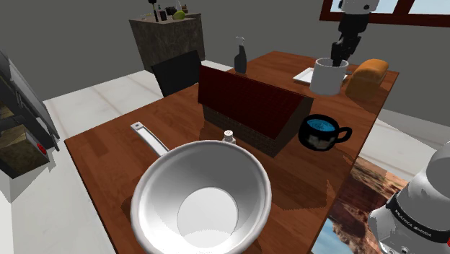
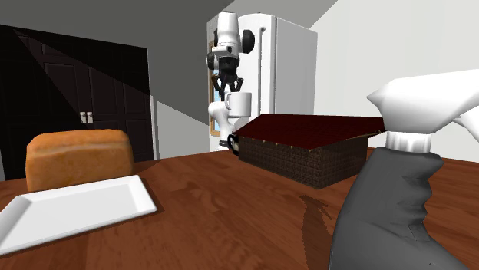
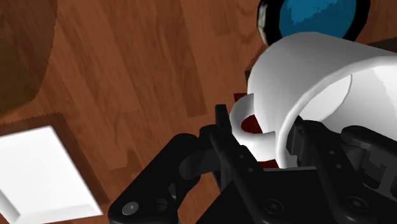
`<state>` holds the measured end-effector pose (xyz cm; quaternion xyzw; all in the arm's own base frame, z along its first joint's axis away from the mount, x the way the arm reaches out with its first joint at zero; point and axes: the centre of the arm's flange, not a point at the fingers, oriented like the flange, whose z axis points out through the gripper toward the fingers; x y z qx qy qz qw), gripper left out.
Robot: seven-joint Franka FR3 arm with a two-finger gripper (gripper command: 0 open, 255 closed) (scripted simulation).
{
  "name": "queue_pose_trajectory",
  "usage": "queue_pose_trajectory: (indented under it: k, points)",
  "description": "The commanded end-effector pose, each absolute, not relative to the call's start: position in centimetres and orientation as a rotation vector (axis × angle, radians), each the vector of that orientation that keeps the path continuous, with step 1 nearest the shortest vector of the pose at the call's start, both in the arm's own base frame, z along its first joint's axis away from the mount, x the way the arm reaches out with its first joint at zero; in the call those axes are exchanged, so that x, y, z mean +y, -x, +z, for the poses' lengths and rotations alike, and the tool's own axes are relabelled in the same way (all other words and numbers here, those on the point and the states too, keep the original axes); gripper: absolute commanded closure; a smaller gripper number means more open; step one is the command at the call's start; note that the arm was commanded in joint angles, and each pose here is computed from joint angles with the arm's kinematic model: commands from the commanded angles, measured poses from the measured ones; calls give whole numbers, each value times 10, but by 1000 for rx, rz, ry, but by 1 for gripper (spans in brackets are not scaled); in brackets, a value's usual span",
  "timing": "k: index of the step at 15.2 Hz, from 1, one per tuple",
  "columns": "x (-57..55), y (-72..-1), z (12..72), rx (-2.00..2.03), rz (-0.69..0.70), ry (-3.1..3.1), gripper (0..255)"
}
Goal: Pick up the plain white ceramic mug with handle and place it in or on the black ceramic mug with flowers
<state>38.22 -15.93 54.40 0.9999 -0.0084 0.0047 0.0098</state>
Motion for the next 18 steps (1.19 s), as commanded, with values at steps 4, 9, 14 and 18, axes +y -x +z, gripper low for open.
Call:
queue_pose_trajectory:
  k: [4, 9, 14, 18]
  points:
    - [-128, -326, 551, -27, 14, -3121, 255]
    - [-122, -317, 531, -27, 14, -3121, 255]
    - [-122, -317, 505, -27, 14, -3121, 255]
    - [-122, -317, 483, -27, 14, -3121, 255]
